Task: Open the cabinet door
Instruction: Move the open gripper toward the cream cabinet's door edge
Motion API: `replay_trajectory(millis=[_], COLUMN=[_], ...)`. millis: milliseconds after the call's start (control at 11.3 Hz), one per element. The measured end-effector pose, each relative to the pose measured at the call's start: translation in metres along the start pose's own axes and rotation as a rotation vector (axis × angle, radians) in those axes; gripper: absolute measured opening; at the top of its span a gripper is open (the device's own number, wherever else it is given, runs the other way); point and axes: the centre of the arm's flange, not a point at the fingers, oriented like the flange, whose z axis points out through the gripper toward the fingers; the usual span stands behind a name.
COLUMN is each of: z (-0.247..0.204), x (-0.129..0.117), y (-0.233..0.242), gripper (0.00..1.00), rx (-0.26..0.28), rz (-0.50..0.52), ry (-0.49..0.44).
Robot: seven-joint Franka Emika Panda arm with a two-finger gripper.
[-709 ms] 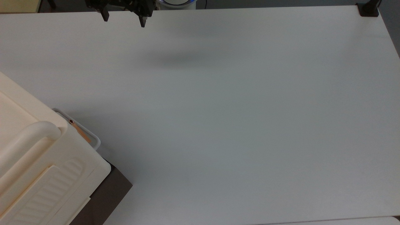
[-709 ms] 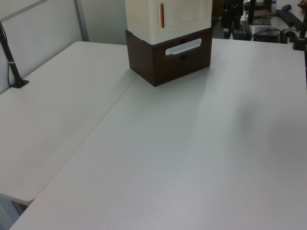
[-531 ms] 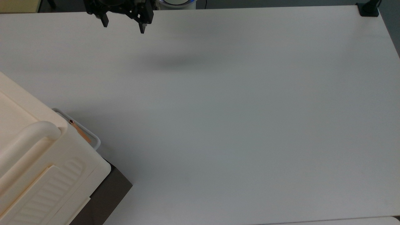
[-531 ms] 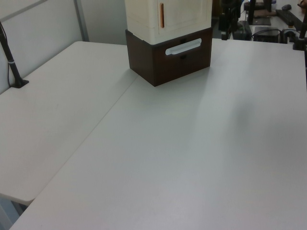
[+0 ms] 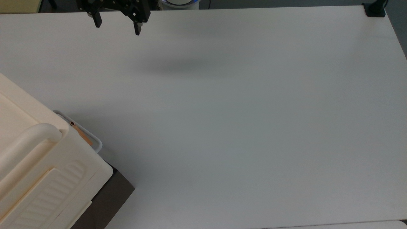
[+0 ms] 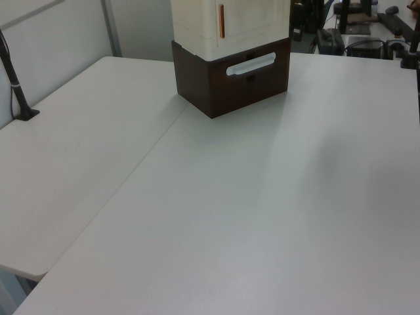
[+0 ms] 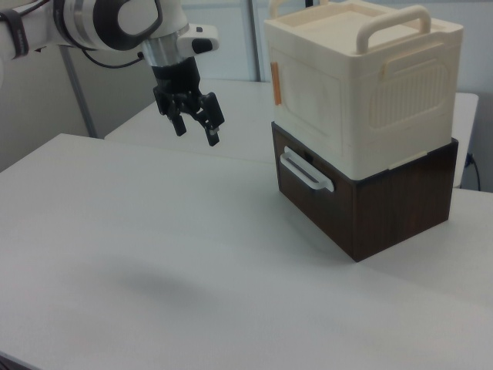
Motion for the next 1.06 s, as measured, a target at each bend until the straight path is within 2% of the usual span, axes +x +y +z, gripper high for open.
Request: replay_trajectory(millis=[354,797,1063], z=[-0.008,0.008,0.018], x=[0.016,0.044,0.065], y=[0.0,-0.005,-0.011], gripper=[1.0,1.0,1.0], rx=[0.01,0.018,0.033], rz=[0.009,0.013,0.067], ry=[0.134,0.27,0.402])
